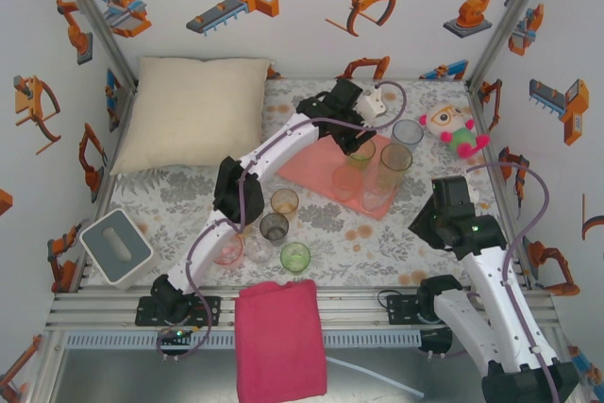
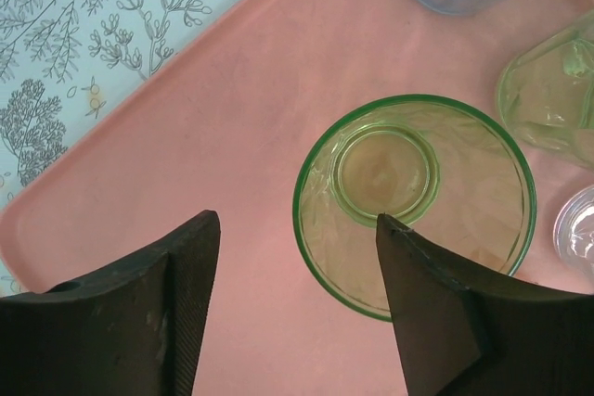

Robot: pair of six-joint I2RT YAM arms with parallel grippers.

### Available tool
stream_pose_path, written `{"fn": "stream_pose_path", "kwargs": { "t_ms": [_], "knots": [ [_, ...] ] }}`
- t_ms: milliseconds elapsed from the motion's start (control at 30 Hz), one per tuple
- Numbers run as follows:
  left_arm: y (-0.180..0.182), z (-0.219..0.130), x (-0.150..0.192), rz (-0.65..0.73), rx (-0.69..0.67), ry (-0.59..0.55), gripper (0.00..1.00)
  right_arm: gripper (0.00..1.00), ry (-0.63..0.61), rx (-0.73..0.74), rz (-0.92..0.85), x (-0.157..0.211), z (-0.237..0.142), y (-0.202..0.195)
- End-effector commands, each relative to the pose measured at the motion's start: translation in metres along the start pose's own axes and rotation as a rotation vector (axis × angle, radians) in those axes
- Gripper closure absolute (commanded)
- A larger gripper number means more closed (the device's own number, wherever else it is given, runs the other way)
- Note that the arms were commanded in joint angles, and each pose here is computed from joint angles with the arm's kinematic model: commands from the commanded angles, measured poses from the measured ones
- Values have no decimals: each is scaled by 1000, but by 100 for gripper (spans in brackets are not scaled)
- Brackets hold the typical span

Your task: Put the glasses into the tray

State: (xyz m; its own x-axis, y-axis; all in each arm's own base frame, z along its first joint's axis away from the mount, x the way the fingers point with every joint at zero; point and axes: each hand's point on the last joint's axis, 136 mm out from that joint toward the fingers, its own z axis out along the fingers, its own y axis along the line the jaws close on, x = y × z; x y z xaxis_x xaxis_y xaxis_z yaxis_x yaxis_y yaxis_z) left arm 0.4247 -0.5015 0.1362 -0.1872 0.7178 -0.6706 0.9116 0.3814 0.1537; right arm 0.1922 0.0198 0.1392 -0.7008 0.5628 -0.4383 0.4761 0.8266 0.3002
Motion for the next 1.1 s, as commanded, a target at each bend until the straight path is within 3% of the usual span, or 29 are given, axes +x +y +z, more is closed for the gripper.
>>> {"fn": "stream_pose_path", "kwargs": {
  "t_ms": [0,400,667,867,1067],
  "knots": [
    [12,-52,-27,8,-44,-46,33,64,-13,-12,21,-3,1,2],
    [14,-156,-23,-23,-72,11,30,63,-32,-33,-8,-9,-13,7],
    [-86,-231,70,163,260,238,30,63,-28,-56,-14,-5,-19,7],
    [-131,-241,117,112,339,299,31,63,-22,-50,-16,-3,-15,5],
    [-154,-216,146,167,324,348,33,64,-14,-54,-12,-3,-14,7]
  ]
}}
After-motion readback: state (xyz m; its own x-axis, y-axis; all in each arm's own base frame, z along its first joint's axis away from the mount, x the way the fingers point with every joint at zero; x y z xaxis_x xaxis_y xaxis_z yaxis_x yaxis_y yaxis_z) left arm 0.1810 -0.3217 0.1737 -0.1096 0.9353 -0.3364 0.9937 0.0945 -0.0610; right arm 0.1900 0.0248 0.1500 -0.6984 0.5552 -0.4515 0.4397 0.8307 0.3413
